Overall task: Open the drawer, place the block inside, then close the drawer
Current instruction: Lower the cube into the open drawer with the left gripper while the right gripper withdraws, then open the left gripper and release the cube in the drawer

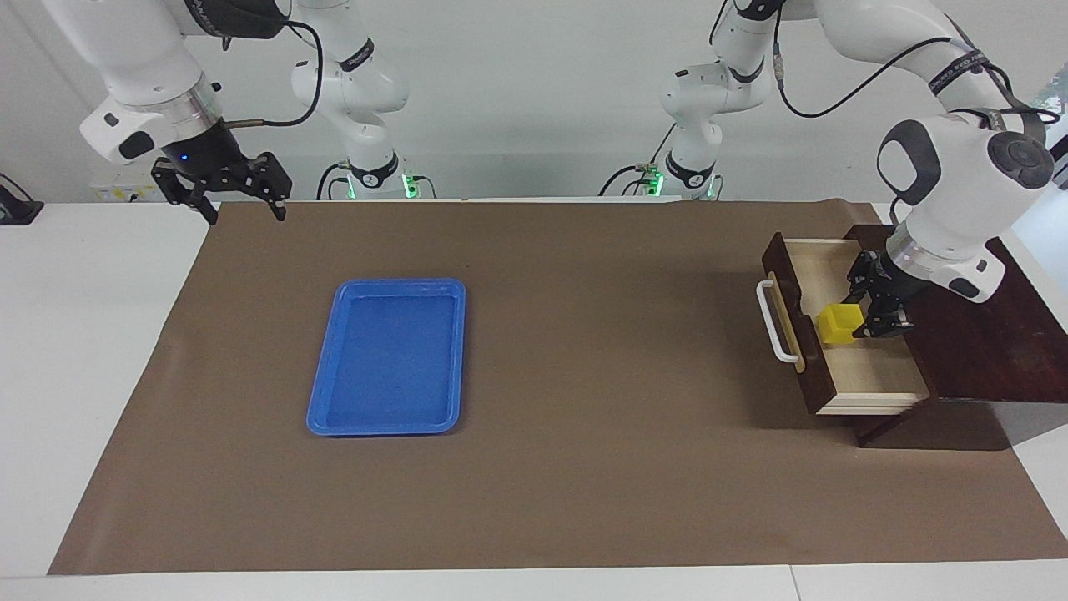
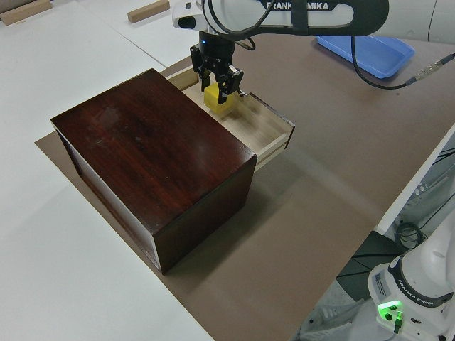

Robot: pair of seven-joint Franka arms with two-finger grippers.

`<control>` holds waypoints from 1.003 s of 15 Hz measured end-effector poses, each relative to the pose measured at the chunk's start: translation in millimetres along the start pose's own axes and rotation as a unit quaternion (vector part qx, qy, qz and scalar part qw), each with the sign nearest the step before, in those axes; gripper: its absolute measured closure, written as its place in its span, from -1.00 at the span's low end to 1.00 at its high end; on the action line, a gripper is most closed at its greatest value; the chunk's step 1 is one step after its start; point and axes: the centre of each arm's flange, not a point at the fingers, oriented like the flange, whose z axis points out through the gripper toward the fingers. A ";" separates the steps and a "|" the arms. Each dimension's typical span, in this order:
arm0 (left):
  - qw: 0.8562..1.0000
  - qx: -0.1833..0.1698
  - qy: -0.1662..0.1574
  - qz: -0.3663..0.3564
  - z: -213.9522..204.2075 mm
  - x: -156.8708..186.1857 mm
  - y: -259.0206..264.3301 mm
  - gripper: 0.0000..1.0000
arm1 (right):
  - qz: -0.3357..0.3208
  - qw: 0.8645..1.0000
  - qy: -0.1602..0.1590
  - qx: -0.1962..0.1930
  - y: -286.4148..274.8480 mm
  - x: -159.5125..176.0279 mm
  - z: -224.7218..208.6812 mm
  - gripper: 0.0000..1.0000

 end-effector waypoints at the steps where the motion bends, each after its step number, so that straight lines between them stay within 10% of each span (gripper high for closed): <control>1: 1.000 0.003 -0.001 0.001 5.8 -1.2 -0.9 -0.10 | -0.001 1.000 -0.004 -0.001 -0.4 0.9 3.2 -1.00; 11: 1.000 0.002 0.000 0.010 19.8 -10.3 -16.7 -0.11 | 0.019 0.999 -0.026 -0.002 -7.3 -6.5 40.7 -1.00; 15: 0.999 0.006 -0.001 0.035 21.9 -12.7 -19.0 -0.49 | 0.020 0.999 -0.027 -0.002 -7.3 -8.3 41.2 -1.00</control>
